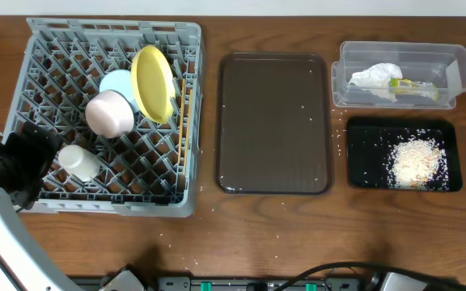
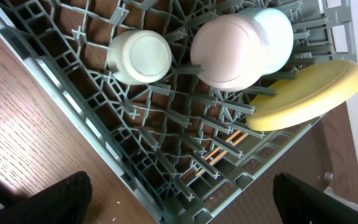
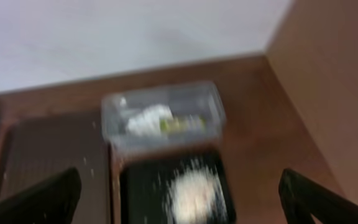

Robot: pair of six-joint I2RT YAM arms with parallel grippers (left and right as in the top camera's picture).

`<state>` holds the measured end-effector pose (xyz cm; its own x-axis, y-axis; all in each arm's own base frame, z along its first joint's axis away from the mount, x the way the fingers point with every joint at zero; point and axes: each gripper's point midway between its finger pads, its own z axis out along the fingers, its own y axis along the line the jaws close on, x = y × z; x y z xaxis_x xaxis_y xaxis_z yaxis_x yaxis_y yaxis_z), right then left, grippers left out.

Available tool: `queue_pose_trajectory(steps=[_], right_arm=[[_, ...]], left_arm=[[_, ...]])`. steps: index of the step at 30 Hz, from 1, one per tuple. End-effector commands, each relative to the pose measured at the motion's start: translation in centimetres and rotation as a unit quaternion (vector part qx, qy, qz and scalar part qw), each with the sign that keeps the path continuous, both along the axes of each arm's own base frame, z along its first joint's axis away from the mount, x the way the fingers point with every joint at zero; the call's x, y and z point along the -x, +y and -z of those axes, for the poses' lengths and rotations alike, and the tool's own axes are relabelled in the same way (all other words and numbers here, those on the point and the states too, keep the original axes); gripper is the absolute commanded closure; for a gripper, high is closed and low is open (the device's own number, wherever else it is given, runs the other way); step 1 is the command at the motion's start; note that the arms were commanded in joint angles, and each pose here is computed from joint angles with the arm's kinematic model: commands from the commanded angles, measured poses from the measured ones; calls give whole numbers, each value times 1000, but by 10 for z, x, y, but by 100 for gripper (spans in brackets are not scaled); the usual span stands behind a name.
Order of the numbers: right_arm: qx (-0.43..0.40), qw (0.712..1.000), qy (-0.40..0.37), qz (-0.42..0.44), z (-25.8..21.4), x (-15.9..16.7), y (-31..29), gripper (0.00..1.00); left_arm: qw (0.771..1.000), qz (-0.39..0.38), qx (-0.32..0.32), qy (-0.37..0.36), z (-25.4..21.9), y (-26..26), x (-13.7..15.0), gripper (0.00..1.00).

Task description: Sort waste into correct bins and load items into the dishwasher

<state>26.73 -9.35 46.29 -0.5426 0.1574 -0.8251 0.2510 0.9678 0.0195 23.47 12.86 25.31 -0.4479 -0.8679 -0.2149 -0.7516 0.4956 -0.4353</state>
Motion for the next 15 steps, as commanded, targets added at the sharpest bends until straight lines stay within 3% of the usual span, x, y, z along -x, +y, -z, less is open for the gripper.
queue_pose_trajectory(steps=[1,6,15], right_arm=[[2,1000,15,15,3,29,0,1],[-11,999,39,19,12,64,16,1],[-7,999,-8,36,-5,95,32,1]], left_arm=[[1000,-4,-4,-1,-3,3,0,6],[1000,-4,-4,-1,-3,3,0,6],[1000,-4,-4,-1,-3,3,0,6]])
